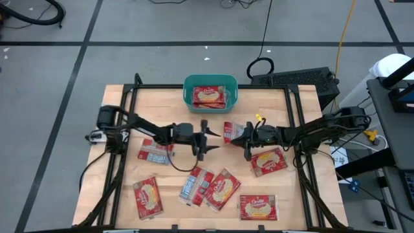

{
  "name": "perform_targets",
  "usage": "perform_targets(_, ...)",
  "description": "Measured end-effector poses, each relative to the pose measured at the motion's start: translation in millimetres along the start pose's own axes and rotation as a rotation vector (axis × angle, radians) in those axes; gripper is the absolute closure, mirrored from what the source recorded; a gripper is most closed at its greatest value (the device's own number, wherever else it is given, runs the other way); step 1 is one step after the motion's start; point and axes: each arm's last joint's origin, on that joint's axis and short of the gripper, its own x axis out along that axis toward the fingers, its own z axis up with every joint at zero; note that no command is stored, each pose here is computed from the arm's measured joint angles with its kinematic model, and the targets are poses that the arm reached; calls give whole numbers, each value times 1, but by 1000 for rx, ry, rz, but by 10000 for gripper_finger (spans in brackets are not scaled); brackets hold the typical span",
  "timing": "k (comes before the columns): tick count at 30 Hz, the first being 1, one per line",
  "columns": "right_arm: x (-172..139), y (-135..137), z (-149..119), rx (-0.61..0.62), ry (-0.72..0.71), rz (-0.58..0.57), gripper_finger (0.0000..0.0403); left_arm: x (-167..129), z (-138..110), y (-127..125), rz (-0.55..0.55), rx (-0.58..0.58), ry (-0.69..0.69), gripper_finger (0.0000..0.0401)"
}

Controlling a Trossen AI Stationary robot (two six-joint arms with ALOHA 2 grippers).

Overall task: Sort popcorn bags into baskets
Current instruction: Put the red popcorn bag into the green bin

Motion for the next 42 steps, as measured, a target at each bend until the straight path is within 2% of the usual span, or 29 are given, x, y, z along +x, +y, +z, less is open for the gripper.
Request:
perform_targets(4, 0, 1, 2, 1, -18, 21, 403, 22, -6, -3, -11, 76, 15, 180)
perform_targets(9, 0, 3, 6, 9, -57, 40, 403, 38, -6, -2, -6, 93, 9, 219)
perform_targets(12, 0, 4, 7, 8, -65, 65, 403, 41, -5, -1, -3, 93, 3, 262)
perform_targets(18, -1, 4, 8, 6, -77, 66, 403, 40, -5, 2, 2, 76, 15, 375)
perform_targets(19, -1, 4, 9, 6, -83, 67, 403, 40, -6, 3, 4, 62, 15, 383)
perform_targets(26, -2, 3, 16, -6, -163, 15, 391, 36, -3, 10, 50, -33, 59, 359)
perform_targets(31, -8, 3, 24, -45, -219, -24, 354, 18, 14, 25, 44, -101, 131, 385)
perform_targets(35, -14, 5, 38, -34, -287, -100, 325, -3, 25, 39, 26, -155, 228, 381)
perform_targets(38, -8, 20, 68, -55, -265, -178, 305, -18, 30, 47, 21, -176, 294, 368)
perform_targets(42, 4, 39, 114, -119, -78, -324, 284, -34, 35, 54, 44, -178, 370, 377)
